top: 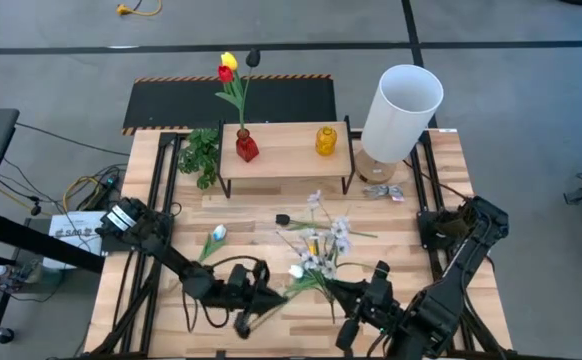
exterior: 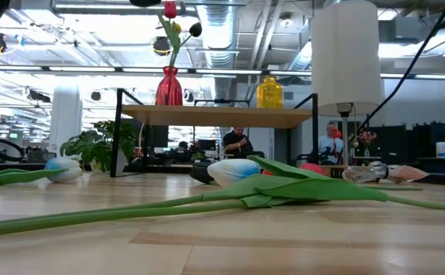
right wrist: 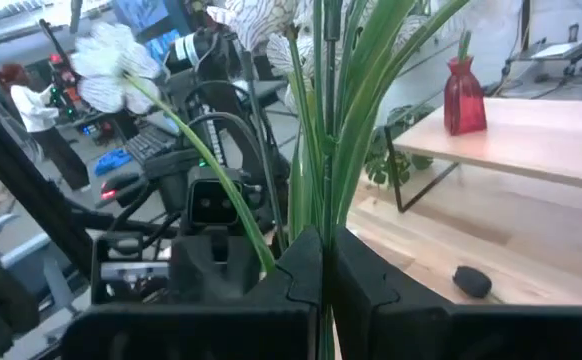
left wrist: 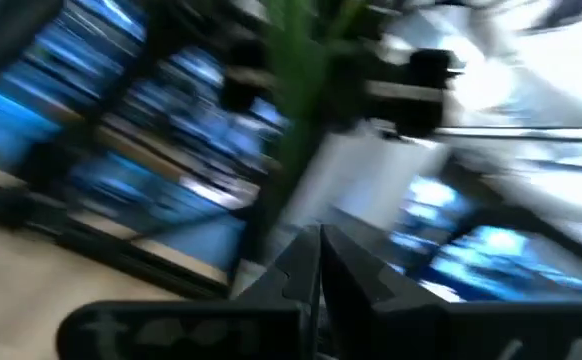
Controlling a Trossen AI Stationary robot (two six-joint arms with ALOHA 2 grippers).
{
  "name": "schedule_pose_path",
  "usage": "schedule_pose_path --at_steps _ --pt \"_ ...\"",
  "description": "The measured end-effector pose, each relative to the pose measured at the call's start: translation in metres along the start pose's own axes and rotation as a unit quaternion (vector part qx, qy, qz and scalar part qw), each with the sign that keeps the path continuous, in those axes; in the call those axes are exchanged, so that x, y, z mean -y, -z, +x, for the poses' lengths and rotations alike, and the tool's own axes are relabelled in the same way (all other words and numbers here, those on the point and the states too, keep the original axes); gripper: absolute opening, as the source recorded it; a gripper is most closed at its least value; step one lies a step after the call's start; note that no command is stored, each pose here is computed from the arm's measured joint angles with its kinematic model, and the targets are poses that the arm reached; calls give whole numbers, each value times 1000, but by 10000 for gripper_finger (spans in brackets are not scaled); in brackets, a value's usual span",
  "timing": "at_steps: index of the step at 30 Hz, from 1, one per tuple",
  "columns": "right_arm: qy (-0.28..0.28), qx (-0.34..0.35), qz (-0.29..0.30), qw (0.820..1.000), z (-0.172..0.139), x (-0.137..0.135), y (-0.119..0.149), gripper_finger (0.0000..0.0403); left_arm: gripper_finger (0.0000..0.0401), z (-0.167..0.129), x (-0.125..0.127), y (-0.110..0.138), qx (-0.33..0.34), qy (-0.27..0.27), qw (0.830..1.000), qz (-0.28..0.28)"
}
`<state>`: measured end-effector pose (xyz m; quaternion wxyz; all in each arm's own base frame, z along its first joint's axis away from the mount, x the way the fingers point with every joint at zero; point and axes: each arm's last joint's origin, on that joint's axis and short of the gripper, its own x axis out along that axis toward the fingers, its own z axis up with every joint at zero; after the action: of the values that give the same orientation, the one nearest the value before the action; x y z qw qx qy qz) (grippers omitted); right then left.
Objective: Pick and place flowers into a vace then onto a shelf
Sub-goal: Put the white flowers into the red vase on the shelf
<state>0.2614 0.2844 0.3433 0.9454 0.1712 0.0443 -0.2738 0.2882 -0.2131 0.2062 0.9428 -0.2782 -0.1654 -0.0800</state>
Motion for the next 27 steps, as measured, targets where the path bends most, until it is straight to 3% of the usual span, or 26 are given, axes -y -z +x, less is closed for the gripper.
schedule_pose_path --at_steps 4,8,12,15,21,27 --pt "12 10 -4 1000 7 2 -2 1 0 11 9 -11 57 -143 985 78" --pt "25 14 -22 999 17 3 -4 1 0 20 26 -21 57 -280 943 169" --pt "37 16 -32 999 26 5 -7 1 0 32 40 -32 38 -345 910 228" --pt "42 12 -52 998 31 6 -8 1 0 37 46 -34 35 -341 910 236" --pt "45 11 -77 996 34 7 -8 1 10 35 54 -29 39 -287 934 207" --pt "45 11 -79 996 34 7 -8 1 48 42 50 -22 32 -203 967 152"
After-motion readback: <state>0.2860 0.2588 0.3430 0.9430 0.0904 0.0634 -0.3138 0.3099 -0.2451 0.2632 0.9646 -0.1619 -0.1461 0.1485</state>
